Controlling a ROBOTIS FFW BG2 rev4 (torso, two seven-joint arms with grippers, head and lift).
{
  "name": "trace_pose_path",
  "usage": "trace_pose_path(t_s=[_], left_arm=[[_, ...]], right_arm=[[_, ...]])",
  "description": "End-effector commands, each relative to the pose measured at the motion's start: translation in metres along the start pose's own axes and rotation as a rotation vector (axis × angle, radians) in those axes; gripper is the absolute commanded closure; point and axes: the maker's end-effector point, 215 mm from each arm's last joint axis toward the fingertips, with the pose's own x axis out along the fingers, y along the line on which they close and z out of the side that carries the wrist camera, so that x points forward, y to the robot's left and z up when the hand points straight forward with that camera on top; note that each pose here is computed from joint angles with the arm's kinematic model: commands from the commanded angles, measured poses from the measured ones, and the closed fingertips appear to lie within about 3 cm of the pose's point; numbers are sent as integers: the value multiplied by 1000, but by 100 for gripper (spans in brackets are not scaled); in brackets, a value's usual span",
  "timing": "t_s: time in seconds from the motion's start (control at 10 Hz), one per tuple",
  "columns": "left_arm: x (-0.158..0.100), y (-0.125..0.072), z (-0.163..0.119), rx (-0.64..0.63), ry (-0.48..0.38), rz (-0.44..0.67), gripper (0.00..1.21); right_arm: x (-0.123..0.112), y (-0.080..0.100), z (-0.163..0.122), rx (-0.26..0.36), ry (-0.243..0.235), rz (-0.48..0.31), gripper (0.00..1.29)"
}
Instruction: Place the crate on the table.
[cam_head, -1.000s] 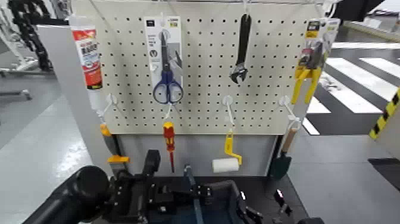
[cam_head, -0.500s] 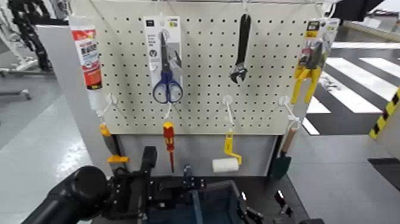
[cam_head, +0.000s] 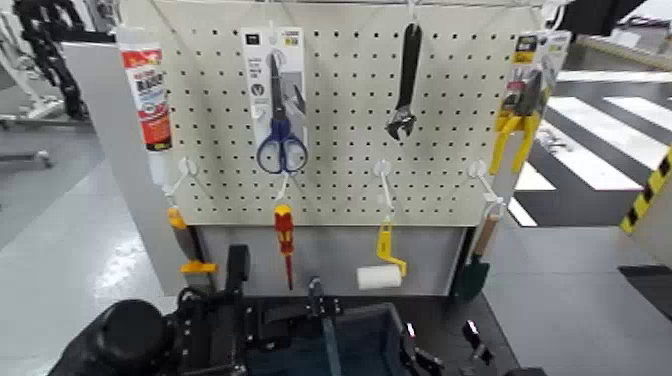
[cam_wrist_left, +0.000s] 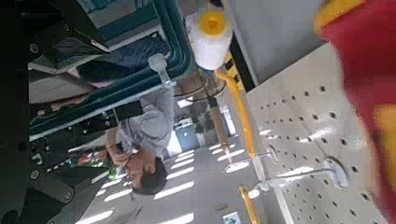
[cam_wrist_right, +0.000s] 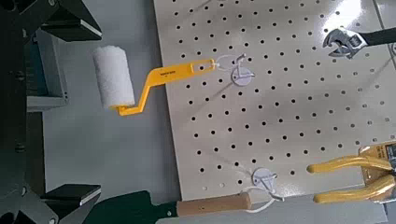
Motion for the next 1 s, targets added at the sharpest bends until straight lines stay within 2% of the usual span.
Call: trace_pose_path(t_s=[0.1, 0.5, 0.8, 1.0], left_arm=[[-20, -4, 2, 50, -102, 65, 36], [-66, 41, 24, 272, -315, 413, 36], [-99, 50, 47, 512, -424, 603, 36], [-130, 56, 55, 652, -521, 731, 36]], right_arm=[[-2, -2, -1, 0, 4, -5, 15], [-2, -5, 1, -1, 2, -10, 15], [-3, -7, 1, -1, 1, -15, 15], [-4, -8, 1, -1, 2, -18, 15]])
